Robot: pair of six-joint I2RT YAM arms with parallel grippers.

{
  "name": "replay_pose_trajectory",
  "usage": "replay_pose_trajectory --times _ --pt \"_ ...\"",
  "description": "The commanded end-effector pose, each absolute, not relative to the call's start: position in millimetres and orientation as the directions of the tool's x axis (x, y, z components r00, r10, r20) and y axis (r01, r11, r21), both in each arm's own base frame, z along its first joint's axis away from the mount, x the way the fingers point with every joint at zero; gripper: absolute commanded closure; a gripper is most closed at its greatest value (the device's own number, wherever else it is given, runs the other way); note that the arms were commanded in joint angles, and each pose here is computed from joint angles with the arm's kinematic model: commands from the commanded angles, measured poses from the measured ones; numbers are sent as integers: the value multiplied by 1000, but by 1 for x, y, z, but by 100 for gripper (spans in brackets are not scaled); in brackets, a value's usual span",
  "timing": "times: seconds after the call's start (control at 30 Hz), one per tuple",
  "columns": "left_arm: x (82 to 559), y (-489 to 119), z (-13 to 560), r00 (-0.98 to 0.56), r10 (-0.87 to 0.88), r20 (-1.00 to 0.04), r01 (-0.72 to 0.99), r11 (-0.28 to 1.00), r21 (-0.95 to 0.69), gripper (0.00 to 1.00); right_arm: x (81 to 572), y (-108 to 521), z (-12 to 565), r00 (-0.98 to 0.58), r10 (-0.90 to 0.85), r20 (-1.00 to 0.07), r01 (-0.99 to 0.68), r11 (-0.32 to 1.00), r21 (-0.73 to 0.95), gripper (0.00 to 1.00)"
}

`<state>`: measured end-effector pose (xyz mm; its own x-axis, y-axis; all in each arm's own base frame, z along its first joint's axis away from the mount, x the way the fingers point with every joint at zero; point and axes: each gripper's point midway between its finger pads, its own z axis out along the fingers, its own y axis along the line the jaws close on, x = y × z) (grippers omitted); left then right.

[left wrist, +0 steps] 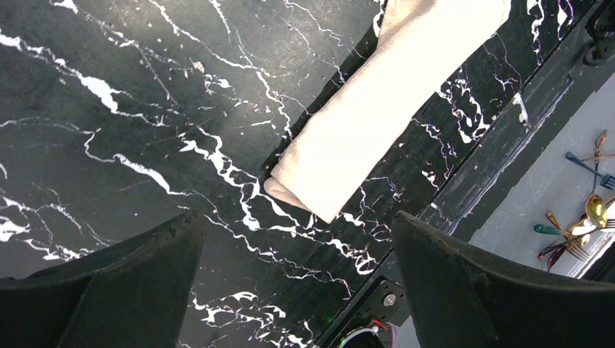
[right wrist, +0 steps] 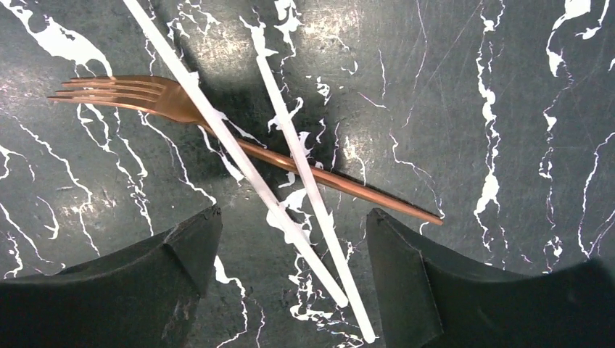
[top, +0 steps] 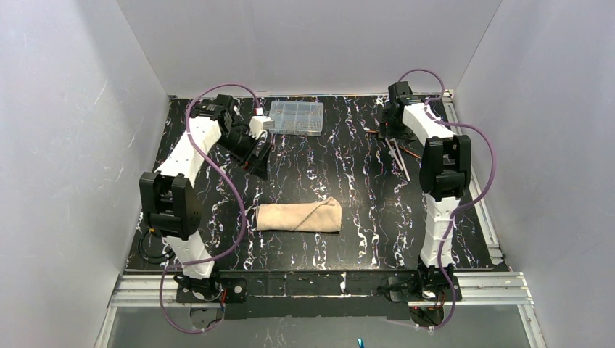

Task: Fold the napkin into a case and place the utensils inside
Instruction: Pick up the utensils from the corner of the board.

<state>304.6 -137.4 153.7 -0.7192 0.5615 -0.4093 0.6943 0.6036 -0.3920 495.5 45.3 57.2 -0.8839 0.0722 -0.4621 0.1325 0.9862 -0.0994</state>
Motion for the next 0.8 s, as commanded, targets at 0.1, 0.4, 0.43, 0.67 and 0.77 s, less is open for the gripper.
replay_pose_trajectory --times 0.1,0.4,0.43,0.67,0.77 --pt "295 -115 186 -723 512 -464 682 635 -363 1 503 53 59 -885 76 -460 82 997 8 18" --pt "293 -106 190 -732 490 -473 667 655 -355 2 492 65 32 -908 126 -400 97 991 91 26" --pt "293 -106 191 -734 487 -472 665 655 -358 2 491 66 30 -910 127 -395 98 991 93 27" --pt "291 -108 194 -736 477 -480 662 655 -365 1 489 71 28 -912 140 -385 101 988 121 33" --pt "290 -108 195 -736 475 -482 661 655 -365 2 489 74 24 -915 150 -375 107 985 135 40"
